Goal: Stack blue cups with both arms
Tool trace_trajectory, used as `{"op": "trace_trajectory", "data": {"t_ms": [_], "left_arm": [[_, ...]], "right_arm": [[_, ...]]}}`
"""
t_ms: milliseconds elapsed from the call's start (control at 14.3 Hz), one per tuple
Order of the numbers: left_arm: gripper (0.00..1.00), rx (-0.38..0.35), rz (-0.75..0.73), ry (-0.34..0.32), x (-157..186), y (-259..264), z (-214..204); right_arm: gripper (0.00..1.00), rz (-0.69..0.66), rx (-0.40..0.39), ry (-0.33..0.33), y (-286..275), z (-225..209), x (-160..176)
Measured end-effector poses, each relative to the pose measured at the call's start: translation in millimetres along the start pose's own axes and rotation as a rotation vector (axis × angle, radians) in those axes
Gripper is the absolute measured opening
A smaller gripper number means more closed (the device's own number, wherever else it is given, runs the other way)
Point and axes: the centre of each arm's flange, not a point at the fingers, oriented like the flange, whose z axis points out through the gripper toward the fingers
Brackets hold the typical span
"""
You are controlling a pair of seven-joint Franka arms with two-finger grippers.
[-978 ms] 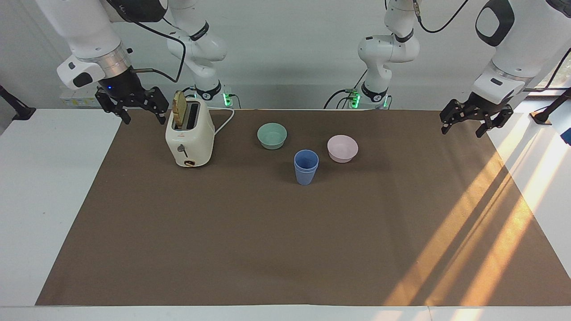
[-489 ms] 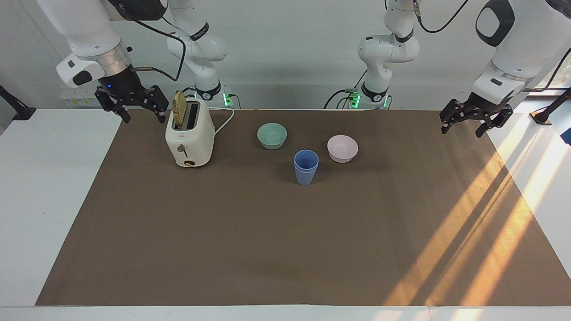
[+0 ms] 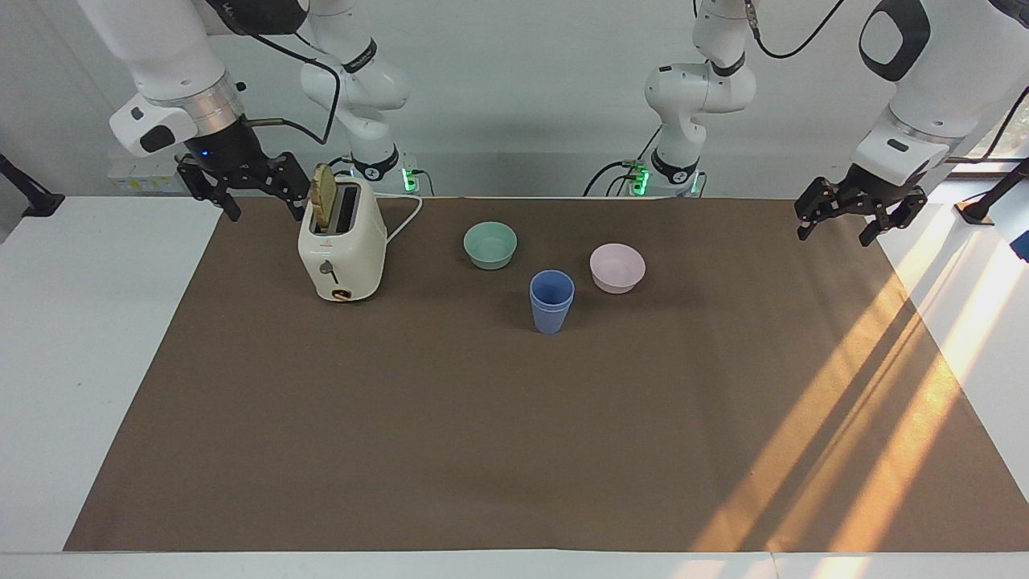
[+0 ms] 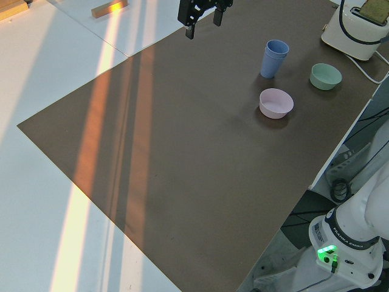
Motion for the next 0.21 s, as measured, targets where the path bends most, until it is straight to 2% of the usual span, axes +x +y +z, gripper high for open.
{"op": "trace_trajectory", "data": {"t_ms": [210], "left_arm": [[1.0,0.0,0.0,0.001,-0.2,0.0,-0.4]], "right_arm": [[1.0,-0.003,-0.004,0.001,-3.1,-0.3,0.0]]}}
